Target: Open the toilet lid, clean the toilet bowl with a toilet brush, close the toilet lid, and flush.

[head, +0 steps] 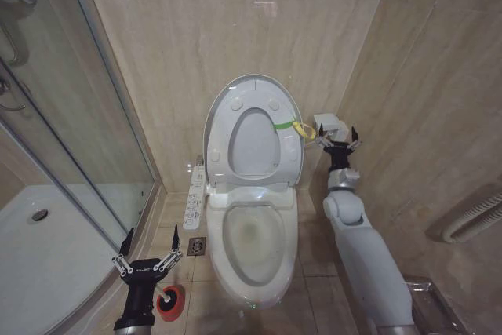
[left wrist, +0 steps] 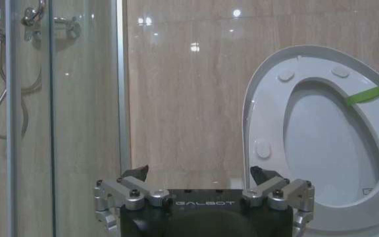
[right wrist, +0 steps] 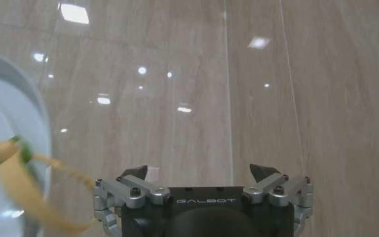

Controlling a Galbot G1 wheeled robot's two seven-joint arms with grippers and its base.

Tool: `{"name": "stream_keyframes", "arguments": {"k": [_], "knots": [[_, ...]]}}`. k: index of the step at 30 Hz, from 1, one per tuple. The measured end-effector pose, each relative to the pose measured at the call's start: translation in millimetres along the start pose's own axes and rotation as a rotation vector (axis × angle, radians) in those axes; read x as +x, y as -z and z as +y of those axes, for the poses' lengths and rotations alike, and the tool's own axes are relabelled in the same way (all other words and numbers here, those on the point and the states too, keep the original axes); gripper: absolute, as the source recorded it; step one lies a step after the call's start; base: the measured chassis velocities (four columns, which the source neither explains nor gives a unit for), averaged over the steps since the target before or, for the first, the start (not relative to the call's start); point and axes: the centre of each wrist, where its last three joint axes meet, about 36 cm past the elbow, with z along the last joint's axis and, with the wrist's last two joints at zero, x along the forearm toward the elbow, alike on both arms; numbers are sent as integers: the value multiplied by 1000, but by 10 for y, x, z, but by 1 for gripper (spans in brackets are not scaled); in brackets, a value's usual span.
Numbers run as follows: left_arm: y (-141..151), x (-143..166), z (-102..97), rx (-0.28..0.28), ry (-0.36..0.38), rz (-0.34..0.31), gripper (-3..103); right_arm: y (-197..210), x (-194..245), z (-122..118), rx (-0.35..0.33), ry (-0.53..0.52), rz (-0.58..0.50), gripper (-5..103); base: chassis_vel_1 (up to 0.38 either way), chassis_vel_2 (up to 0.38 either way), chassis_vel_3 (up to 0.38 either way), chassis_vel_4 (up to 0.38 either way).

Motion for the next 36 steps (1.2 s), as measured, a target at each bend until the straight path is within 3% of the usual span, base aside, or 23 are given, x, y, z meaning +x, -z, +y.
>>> {"name": "stream_keyframes", "arguments": {"k": [12,36], "knots": [[0,0,0,0,0,0,100,106,-323,-12,-17,-13,-16,100,0,0,0,0],[0,0,0,0,0,0,100,84,-985,357,-31,-4,-8,100,0,0,0,0]]}}
